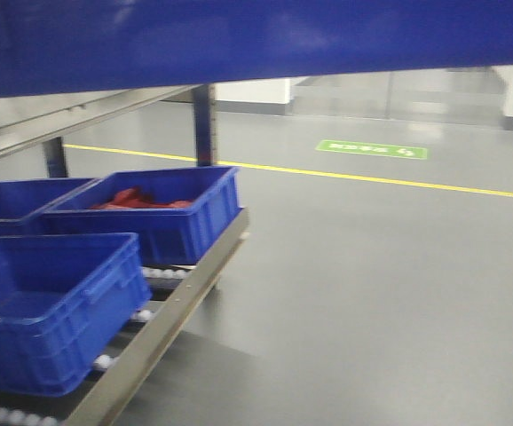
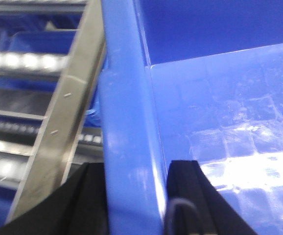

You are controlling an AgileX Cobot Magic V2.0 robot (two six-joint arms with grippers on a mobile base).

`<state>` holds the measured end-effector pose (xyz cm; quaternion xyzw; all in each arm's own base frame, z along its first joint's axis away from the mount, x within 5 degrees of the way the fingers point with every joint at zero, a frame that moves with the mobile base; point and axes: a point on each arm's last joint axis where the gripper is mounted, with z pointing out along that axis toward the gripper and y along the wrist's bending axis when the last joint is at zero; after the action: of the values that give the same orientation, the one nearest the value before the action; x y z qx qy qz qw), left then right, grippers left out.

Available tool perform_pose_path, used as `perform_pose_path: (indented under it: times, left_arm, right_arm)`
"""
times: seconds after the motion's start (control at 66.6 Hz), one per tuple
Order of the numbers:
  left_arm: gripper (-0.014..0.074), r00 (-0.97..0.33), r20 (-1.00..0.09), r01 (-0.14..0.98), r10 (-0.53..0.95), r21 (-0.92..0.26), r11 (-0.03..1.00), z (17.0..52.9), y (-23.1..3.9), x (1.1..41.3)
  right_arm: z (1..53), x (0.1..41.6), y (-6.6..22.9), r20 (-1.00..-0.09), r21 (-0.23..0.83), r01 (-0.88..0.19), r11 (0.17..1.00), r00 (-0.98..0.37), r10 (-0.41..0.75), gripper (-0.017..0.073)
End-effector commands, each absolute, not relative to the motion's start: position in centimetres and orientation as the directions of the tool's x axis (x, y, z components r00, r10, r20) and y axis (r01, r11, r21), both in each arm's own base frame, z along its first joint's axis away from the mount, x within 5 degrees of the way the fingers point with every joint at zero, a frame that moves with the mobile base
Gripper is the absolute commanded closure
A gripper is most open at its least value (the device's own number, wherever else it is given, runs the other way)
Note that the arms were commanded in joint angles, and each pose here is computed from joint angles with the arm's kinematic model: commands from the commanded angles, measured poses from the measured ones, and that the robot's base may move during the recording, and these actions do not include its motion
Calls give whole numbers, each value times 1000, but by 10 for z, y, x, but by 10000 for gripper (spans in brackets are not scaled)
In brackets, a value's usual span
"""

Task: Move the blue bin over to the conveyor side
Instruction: 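Hold the bin with both grippers while driving away from the rack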

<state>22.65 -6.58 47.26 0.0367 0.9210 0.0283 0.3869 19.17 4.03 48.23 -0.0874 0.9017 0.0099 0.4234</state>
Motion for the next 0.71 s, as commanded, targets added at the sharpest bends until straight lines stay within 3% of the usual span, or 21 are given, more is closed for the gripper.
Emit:
perform_pose_path:
  times: [0.0,0.69]
  left_arm:
    - [610,-621,-776,74,109,80,994,484,-67,224]
    - [610,-621,-776,74,109,80,994,484,-67,224]
  right_arm:
    - [499,188,39,-851,-66,-173,983,-505,-146,634]
    - [499,188,39,-851,-66,-173,983,-505,-146,634]
